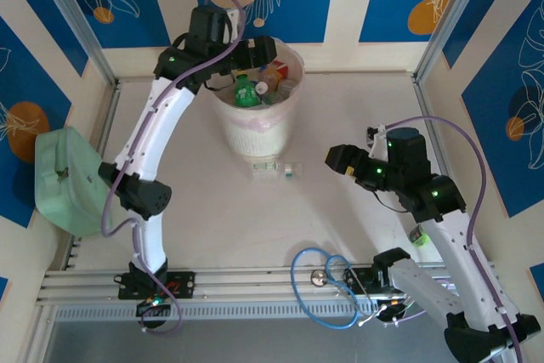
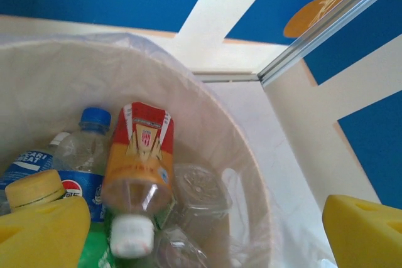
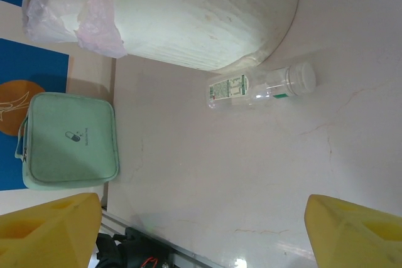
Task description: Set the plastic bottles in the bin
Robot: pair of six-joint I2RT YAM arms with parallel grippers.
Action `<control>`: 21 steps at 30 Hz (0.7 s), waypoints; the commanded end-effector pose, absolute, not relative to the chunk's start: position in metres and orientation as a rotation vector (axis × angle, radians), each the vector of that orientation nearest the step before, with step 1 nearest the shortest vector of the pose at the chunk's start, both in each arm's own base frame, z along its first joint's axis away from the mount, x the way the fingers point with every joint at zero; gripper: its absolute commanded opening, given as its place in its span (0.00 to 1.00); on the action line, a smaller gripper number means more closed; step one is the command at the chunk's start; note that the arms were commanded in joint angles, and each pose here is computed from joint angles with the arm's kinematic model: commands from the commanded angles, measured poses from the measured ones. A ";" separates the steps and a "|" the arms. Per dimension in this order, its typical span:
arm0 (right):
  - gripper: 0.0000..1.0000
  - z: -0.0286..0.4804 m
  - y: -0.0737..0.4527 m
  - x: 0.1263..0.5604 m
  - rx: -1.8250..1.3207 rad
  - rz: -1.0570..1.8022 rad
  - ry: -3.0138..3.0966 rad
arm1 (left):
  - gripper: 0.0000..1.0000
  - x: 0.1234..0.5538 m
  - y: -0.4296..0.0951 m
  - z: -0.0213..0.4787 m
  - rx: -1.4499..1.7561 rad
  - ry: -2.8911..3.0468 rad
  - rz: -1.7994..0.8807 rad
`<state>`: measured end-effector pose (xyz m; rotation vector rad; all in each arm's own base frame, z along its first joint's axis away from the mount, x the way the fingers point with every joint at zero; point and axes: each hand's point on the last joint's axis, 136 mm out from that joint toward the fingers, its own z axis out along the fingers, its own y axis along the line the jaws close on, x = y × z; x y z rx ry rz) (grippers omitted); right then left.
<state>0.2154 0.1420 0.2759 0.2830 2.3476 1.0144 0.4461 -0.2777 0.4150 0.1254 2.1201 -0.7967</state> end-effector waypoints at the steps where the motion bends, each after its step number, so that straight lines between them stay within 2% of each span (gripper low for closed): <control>1: 0.85 0.266 0.148 0.219 0.250 1.046 2.368 | 0.92 0.407 -0.255 0.467 0.156 2.012 -0.784; 4: 0.85 0.253 0.151 0.224 0.243 1.062 2.384 | 0.88 0.383 -0.244 0.459 0.177 2.040 -0.775; 8: 0.85 0.224 0.161 0.231 0.230 1.114 2.434 | 0.87 0.346 -0.222 0.429 0.153 2.076 -0.766; 17: 0.85 0.167 0.175 0.250 0.277 1.184 2.514 | 0.83 0.265 -0.170 0.297 -0.013 2.316 -0.710; 21: 0.83 0.144 0.180 0.263 0.331 1.208 2.564 | 0.82 0.248 -0.162 0.255 -0.097 2.385 -0.727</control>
